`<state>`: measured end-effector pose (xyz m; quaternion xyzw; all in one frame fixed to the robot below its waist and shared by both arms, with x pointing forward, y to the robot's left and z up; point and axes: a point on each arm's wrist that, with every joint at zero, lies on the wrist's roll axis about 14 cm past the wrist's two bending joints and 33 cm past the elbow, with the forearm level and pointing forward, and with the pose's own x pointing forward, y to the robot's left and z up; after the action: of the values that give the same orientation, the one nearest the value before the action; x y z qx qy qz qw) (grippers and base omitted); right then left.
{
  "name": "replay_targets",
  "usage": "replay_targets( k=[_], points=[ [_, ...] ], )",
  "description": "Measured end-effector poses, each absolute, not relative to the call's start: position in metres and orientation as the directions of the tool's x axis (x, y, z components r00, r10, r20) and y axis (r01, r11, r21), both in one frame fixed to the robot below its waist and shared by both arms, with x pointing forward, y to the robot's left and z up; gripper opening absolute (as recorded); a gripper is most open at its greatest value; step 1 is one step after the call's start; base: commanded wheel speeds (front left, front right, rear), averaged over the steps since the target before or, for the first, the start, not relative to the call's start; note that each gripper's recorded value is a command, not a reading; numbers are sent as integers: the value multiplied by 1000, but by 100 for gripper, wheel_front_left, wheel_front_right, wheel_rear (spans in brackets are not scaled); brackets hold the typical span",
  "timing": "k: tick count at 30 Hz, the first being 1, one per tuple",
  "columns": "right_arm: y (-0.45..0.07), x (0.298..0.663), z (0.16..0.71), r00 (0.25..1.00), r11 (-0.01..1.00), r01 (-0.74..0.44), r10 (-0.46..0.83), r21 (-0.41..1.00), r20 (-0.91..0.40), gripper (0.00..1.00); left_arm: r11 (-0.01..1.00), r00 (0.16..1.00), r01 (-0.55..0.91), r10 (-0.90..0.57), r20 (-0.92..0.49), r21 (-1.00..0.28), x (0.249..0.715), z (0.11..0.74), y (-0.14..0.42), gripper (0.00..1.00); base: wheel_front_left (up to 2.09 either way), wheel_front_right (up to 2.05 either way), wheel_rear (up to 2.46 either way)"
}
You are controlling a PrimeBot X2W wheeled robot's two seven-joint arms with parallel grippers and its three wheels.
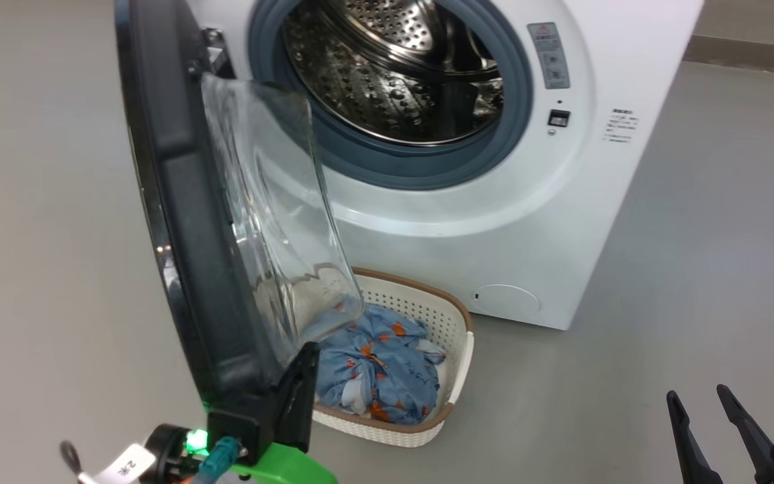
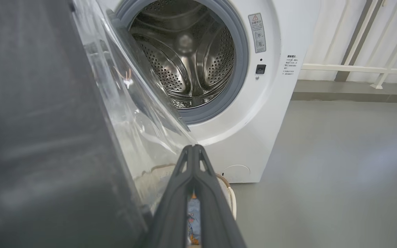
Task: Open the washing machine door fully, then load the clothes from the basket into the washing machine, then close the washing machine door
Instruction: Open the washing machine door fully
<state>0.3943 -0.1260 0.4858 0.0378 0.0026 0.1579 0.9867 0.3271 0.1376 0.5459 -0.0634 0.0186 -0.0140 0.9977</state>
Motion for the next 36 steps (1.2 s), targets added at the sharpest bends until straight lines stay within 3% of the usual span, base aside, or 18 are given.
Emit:
replay_targets(
  k=[13, 23, 36],
  points=[
    [-94, 408, 488, 920, 917, -392, 391, 77, 16, 100, 968, 973, -228, 225, -40, -105, 299, 544, 208, 0, 0, 0, 0],
    [-81, 411, 486, 906, 903, -424, 424, 74, 12, 100, 900, 904, -427, 426, -30, -85, 275, 543, 272, 0, 0, 0, 0],
    [-86, 405, 487, 911, 907, -413, 413, 77, 14, 100, 816, 818, -575, 574, -29, -56, 258, 533, 333, 0, 0, 0, 0]
  ],
)
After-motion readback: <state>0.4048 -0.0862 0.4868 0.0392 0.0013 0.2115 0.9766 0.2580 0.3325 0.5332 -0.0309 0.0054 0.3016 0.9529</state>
